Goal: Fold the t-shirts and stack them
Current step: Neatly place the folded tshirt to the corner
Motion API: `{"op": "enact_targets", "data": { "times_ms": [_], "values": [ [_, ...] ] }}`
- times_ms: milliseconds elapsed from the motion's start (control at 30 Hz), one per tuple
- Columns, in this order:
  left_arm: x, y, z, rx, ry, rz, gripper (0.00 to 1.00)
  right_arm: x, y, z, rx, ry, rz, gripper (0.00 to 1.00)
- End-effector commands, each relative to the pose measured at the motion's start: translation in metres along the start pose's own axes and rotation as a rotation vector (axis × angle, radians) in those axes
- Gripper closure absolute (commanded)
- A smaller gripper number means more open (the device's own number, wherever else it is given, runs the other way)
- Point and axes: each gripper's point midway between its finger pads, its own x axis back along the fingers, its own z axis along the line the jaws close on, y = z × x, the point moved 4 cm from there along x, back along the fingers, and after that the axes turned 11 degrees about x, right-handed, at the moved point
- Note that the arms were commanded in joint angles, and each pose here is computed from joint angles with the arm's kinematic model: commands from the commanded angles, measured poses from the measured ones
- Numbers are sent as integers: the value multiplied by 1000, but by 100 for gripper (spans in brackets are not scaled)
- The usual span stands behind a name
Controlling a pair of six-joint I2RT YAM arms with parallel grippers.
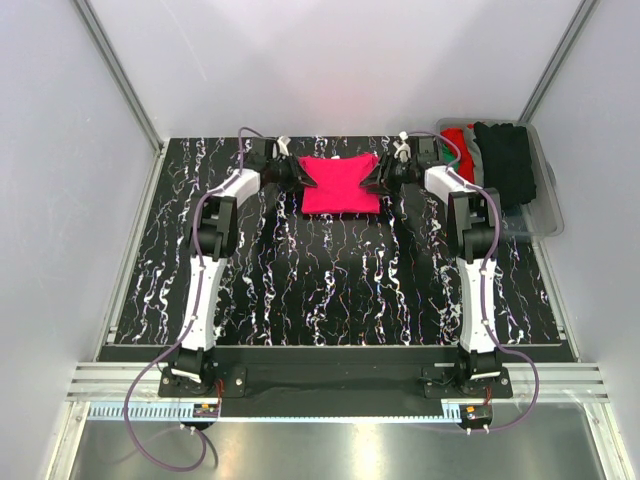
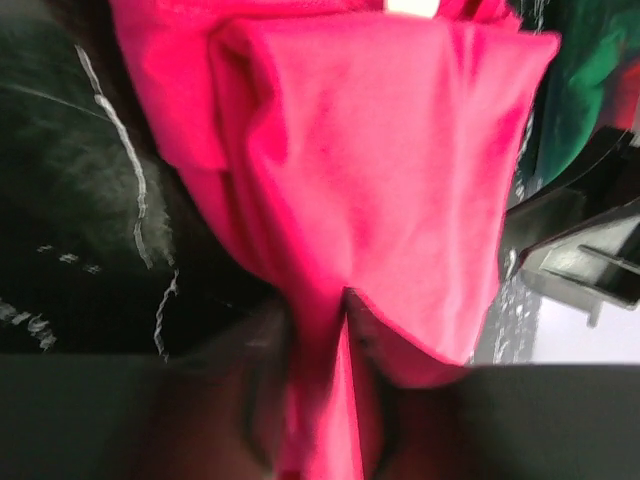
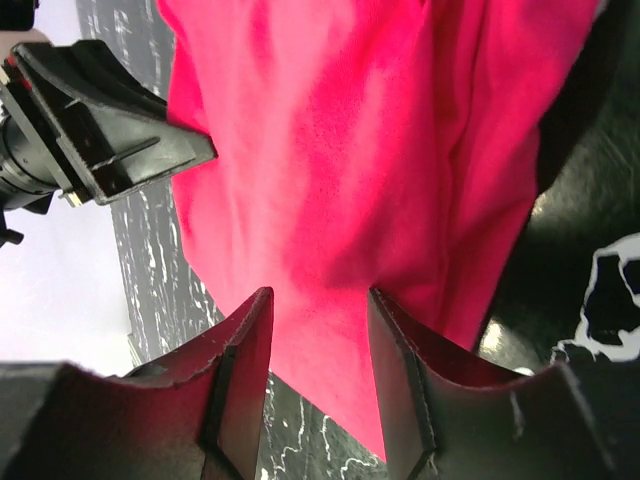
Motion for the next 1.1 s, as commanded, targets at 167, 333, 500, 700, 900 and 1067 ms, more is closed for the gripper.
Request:
{"op": "enact_targets", "data": {
  "times_ms": [167,333,500,700,900,1067],
  "values": [
    [4,-17,-12,-37,-34,81,100,37,27,50,116,60,-65,52],
    [69,-62,-2,-45,39,253,100,75,37,71,165,60,-103,52],
    [141,-103,48,-132,232,424,100,119,45,82,168,54,-151,52],
    [218,-126,73,-240,469,572,100,145,46,69,131,35,-175,52],
    [293,-136,96,-294,669,538,100,145,47,70,131,38,-177,52],
    [352,-150,123,-279,784,436,100,150,50,76,137,40,-190,52]
  ]
}}
